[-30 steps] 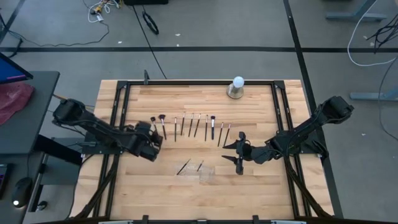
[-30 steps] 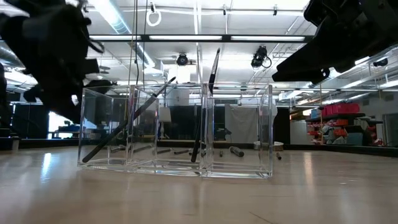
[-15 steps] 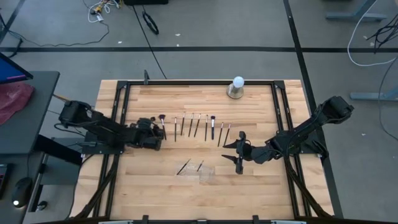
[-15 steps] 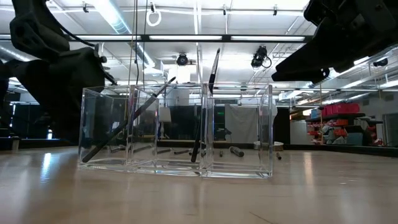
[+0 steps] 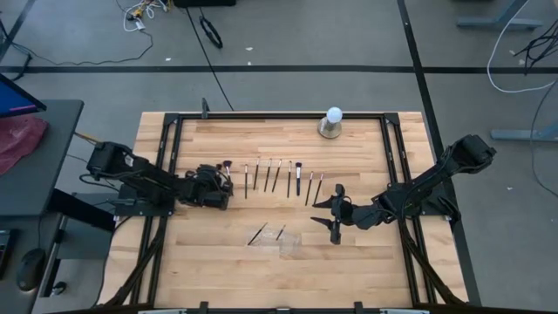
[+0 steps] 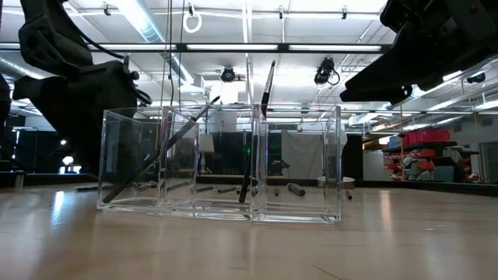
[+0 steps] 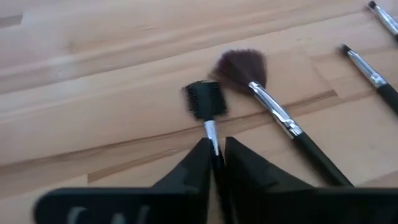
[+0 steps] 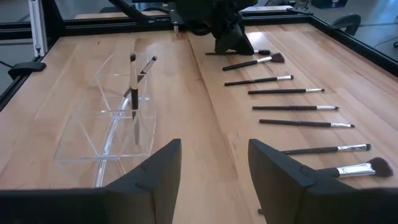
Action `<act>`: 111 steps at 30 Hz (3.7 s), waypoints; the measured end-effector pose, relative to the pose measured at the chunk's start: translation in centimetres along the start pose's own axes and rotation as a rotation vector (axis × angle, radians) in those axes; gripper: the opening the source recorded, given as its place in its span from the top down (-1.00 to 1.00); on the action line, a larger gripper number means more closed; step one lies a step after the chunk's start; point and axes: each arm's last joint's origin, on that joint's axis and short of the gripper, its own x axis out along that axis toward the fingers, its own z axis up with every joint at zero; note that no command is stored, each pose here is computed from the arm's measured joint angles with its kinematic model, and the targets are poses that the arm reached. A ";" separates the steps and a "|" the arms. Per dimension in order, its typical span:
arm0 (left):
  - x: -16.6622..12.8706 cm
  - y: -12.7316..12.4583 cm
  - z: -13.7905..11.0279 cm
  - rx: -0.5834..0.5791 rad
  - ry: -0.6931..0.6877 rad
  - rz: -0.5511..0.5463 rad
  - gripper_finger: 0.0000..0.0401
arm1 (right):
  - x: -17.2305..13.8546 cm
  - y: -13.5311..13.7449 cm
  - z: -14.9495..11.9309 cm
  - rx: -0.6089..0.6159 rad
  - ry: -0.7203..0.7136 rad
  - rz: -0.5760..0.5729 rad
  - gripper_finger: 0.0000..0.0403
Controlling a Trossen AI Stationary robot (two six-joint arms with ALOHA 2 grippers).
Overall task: Put items in baskets/containers
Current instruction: Put the black brow brush into the transparent organizer
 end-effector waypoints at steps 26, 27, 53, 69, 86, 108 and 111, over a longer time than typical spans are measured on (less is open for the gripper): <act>-4.6 0.5 0.9 0.093 -0.025 -0.235 0.99 | 0.0 0.0 0.0 0.005 0.003 -0.001 0.06; -4.8 0.5 1.0 0.091 -0.033 -0.246 0.99 | 0.0 0.0 0.0 0.005 0.003 -0.001 0.06; -2.9 0.1 -1.2 0.213 0.011 -0.124 0.29 | 0.0 0.0 0.0 0.005 0.003 -0.002 0.06; -3.3 1.1 -2.5 0.267 0.017 -0.076 0.95 | 0.0 0.0 -0.1 0.002 0.008 -0.003 0.06; -7.5 -0.2 1.4 0.378 0.177 0.045 1.00 | 0.0 0.0 0.0 0.005 0.002 -0.002 0.06; -6.5 3.2 -0.5 0.150 0.143 -0.014 -0.01 | 0.0 0.0 0.0 0.004 0.004 -0.002 0.06; -5.8 3.9 -1.1 0.118 0.132 -0.018 0.07 | 0.0 0.0 0.0 0.006 0.001 -0.003 0.06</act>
